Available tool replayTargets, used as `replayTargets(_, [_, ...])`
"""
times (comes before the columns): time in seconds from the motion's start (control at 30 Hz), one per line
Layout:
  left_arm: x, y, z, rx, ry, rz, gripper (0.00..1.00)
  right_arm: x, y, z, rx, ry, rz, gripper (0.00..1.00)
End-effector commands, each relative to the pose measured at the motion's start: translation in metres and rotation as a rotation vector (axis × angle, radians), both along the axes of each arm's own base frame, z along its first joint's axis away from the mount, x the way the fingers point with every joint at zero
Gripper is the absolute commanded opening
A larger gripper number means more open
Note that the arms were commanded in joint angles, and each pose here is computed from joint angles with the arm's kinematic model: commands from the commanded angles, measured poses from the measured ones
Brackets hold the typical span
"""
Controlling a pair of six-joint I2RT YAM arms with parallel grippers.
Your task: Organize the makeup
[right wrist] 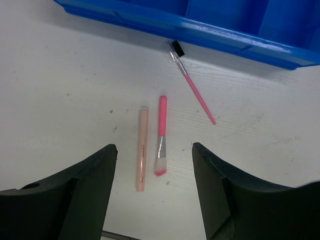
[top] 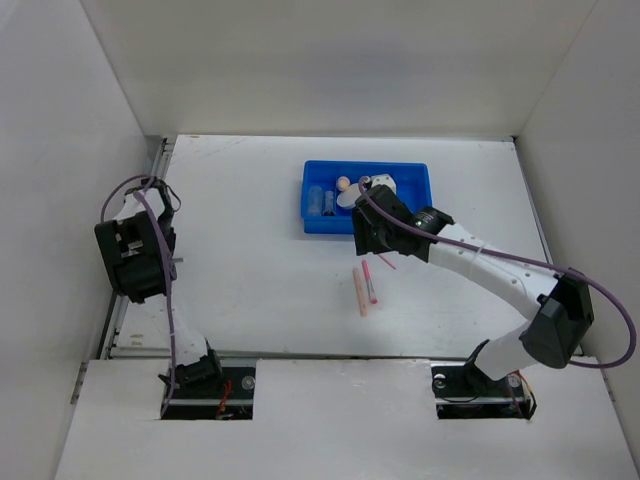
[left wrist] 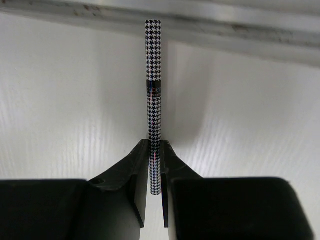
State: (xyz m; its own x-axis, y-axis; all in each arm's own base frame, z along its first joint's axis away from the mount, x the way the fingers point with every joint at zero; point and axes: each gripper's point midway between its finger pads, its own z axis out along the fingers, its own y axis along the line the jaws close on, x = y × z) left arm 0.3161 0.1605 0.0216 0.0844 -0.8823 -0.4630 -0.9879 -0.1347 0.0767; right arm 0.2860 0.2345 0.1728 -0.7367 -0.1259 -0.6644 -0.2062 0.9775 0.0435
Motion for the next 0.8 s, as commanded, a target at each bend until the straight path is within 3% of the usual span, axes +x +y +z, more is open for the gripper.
replayTargets(0.0, [0.024, -0.019, 0.022, 0.04, -0.01, -0.138, 0.0, 0.005, 0.009, 0.018, 0.028, -0.042, 0.011, 0.68])
replayTargets(0.23, [0.046, -0.055, 0.032, 0.055, -0.024, -0.287, 0.0, 0.005, 0.0, 0.02, 0.018, -0.061, -0.017, 0.68])
replayTargets(0.37, [0.061, -0.086, 0.046, 0.077, -0.031, -0.45, 0.0, 0.008, -0.011, 0.027, 0.032, -0.08, -0.054, 0.68])
replayTargets(0.5, [0.081, -0.131, 0.068, 0.097, -0.061, -0.692, 0.0, 0.016, -0.033, 0.026, 0.084, -0.092, -0.13, 0.68])
replayTargets(0.6, [0.092, -0.162, 0.08, 0.038, -0.084, -0.88, 0.0, 0.03, -0.066, 0.024, 0.148, -0.084, -0.224, 0.68])
replayTargets(0.77, [0.098, -0.215, 0.13, 0.096, -0.14, -1.133, 0.0, 0.051, -0.115, 0.049, 0.307, -0.13, -0.325, 0.68])
